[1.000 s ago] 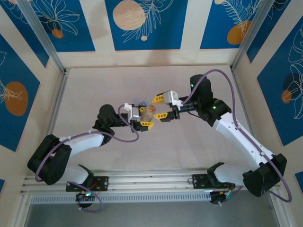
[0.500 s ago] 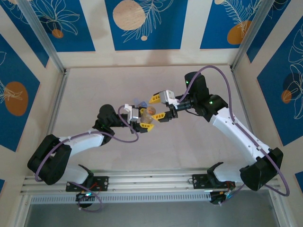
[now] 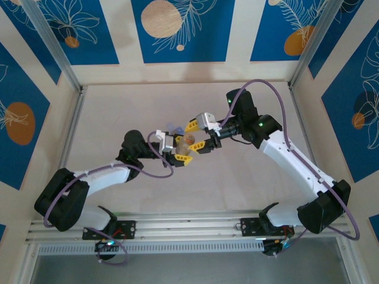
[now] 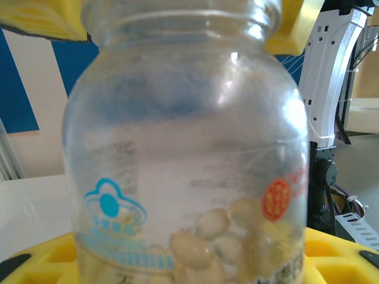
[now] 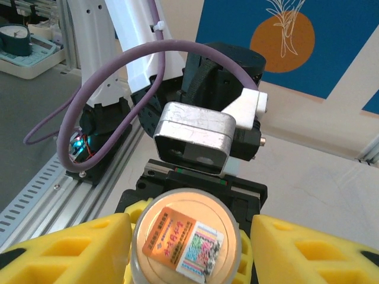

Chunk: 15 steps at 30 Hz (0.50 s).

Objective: Sort the pills into containers

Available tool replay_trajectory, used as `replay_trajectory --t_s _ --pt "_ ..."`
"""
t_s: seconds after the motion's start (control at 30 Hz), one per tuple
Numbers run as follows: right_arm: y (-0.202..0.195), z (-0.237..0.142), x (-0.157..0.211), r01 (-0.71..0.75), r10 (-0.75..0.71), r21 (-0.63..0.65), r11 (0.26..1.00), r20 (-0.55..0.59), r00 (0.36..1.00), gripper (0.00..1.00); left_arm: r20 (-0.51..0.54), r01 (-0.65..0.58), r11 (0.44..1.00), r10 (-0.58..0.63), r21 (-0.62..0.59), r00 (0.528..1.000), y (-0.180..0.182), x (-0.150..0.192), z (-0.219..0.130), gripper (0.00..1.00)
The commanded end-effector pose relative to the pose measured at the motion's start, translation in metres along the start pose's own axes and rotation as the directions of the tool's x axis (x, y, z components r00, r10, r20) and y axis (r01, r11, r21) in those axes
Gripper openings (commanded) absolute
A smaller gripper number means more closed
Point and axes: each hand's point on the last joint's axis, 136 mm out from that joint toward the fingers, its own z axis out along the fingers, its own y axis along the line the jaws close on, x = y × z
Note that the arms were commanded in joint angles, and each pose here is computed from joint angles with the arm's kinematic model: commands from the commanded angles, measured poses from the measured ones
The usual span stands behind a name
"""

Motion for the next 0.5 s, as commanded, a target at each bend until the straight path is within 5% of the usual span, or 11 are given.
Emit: replay_trajectory --t_s 0.0,0.47 --pt "0.007 0.001 -0.008 0.002 -0.002 -0.039 0.999 0.017 1.0 0.55 0.019 -0.024 0.999 0.024 0.032 1.0 0.0 -0.011 0.002 0.0" --pt "-0.002 0.012 0.042 -0.259 0.266 0.069 0.963 -0.151 0.952 0.33 -0.077 -0.122 0.981 0.112 -0.152 0.991 0.021 -0.013 -0.004 0.0"
